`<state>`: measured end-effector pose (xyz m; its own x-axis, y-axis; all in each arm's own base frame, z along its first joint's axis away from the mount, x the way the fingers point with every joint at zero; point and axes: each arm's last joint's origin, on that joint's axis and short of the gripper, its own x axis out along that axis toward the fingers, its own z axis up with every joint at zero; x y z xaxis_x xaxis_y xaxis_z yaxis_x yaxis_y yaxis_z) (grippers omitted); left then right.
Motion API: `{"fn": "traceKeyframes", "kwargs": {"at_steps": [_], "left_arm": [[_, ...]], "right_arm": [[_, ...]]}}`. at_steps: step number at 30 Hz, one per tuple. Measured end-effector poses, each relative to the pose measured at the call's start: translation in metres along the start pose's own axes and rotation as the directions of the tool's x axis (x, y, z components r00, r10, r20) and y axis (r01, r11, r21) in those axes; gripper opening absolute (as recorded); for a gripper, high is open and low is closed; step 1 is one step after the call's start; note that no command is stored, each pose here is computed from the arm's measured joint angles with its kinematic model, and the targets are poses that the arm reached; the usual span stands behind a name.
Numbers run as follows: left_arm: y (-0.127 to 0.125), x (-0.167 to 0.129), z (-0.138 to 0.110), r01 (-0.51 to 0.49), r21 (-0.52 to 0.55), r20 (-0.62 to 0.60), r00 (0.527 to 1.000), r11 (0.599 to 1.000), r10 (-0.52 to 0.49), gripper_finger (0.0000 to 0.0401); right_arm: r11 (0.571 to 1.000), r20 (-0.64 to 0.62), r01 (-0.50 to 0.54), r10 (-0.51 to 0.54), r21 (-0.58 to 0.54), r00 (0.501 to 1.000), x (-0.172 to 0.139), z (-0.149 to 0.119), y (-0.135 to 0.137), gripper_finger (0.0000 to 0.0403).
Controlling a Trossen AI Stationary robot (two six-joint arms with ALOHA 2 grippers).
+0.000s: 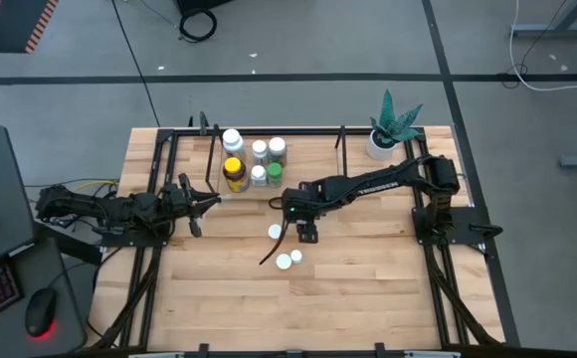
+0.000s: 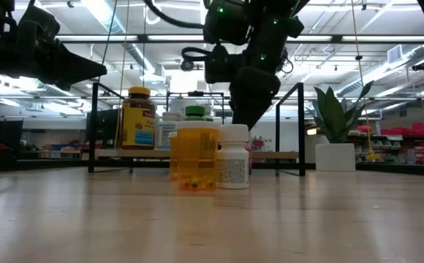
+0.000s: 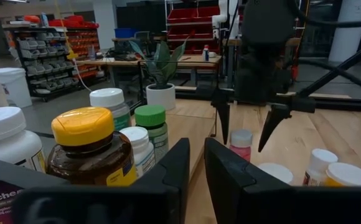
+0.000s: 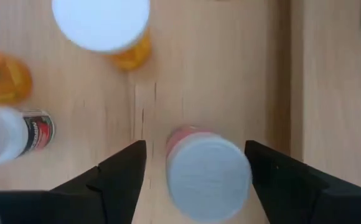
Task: Pick and place medicine bottles onto shelf by color
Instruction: Put the pink pill bottle on the shelf
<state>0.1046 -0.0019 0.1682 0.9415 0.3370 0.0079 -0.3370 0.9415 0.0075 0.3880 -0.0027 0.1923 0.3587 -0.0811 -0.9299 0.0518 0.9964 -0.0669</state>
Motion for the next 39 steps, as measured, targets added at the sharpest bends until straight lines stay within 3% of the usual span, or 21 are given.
{"fn": "traceKeyframes", "kwargs": {"at_steps": [6,15,20,27,33,39], "left_arm": [[0.0,0.0,0.0,0.001,0.001,-0.002,1.0,1.0,-0.001,0.0063],[0.0,0.0,0.0,0.0,0.0,0.0,1.0,1.0,0.0,0.0063],[0.0,0.0,0.0,0.0,0.0,0.0,1.0,1.0,0.0,0.0058],[0.0,0.0,0.0,0.0,0.0,0.0,1.0,1.0,0.0,0.0062],[0.0,0.0,0.0,0.0,-0.001,0.0,1.0,1.0,0.0,0.0063],[0.0,0.0,0.0,0.0,0.0,0.0,1.0,1.0,0.0,0.0054]], "right_arm": [[1.0,-0.006,0.006,-0.006,0.006,1.0,0.004,0.0,-0.002,0.0256],[1.0,-0.025,0.011,-0.01,0.013,1.0,0.004,-0.002,-0.006,0.0187],[1.0,-0.055,-0.004,0.005,0.017,0.998,-0.001,-0.001,-0.006,0.0188],[1.0,-0.019,-0.008,0.009,0.027,1.0,-0.038,0.025,-0.014,0.0199],[0.998,-0.001,0.058,-0.058,0.013,0.998,-0.067,0.039,-0.04,0.0192],[0.994,0.004,0.105,-0.105,0.023,0.994,-0.068,0.036,-0.085,0.0195]]}}
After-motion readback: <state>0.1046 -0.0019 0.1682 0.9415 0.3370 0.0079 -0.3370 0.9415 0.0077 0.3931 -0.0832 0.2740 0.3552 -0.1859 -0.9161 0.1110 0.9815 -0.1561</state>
